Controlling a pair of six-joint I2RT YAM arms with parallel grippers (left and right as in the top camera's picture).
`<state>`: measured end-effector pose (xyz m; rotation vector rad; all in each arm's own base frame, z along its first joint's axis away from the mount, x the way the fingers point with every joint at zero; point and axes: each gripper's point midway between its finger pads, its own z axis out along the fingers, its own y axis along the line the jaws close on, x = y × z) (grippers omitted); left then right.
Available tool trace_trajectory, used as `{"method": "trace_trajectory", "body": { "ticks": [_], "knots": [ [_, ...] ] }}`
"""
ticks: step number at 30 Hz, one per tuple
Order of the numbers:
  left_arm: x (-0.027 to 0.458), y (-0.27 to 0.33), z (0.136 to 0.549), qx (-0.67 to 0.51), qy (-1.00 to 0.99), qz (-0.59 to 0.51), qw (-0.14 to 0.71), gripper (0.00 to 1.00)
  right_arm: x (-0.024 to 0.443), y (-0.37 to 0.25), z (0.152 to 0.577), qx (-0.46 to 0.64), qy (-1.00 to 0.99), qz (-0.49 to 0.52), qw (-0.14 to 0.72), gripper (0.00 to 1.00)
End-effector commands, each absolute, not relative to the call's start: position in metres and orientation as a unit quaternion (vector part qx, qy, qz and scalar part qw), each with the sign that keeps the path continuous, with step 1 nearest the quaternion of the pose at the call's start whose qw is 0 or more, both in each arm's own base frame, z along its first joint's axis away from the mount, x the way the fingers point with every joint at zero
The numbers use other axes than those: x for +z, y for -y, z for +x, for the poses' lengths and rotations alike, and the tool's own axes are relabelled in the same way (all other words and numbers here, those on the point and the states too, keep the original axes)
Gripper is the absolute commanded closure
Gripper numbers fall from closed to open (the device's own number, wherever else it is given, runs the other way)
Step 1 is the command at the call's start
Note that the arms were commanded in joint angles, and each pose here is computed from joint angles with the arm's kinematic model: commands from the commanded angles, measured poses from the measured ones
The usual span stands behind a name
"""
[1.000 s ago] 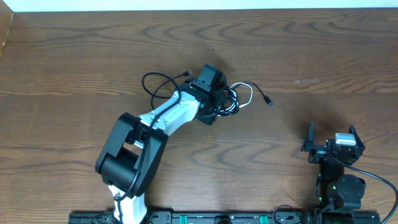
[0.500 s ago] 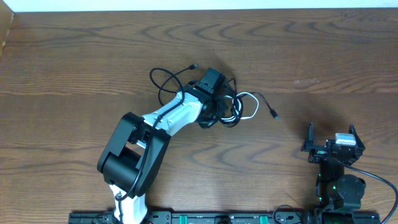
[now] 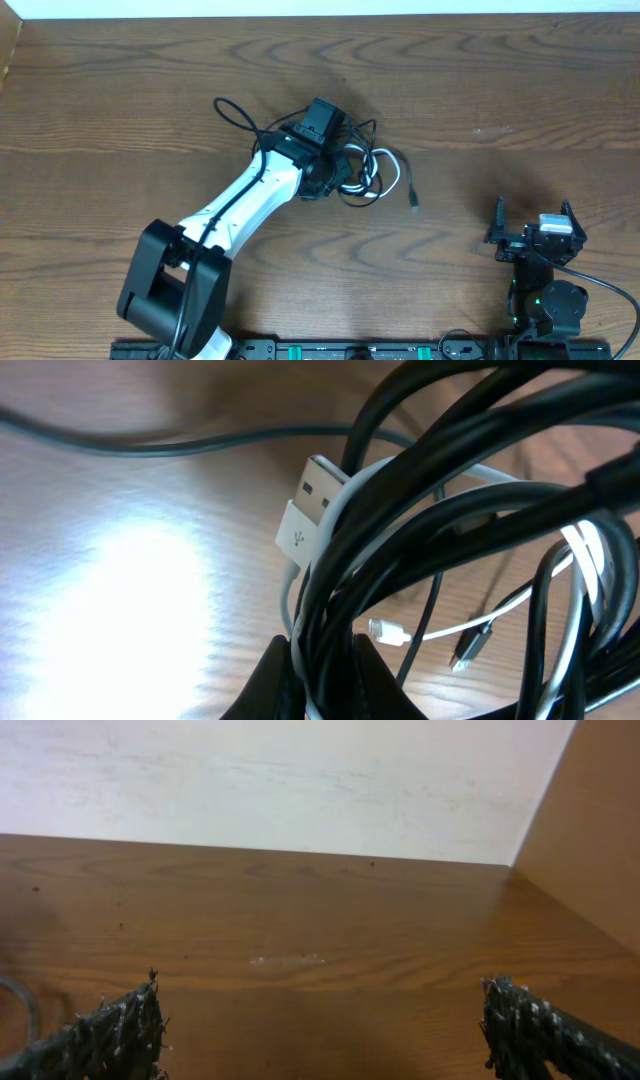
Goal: Untangle cables
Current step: 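Close the left gripper on the bundle and lift it slightly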
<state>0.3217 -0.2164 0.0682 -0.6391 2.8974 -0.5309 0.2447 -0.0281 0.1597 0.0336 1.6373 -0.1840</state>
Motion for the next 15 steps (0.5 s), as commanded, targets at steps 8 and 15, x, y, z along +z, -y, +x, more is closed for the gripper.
{"method": "trace_trajectory", "body": {
  "ticks": [8,15],
  "knots": [
    [0.073,0.196,0.305,-0.13,-0.974,-0.176,0.062,0.92,0.159,0.03,0.244,-0.081,-0.729,0.022,0.679,0.01],
    [0.069,0.188,0.29,-0.107,-0.979,-0.17,0.035,0.93,0.159,0.03,0.244,-0.081,-0.729,0.022,0.679,0.01]
  ]
}}
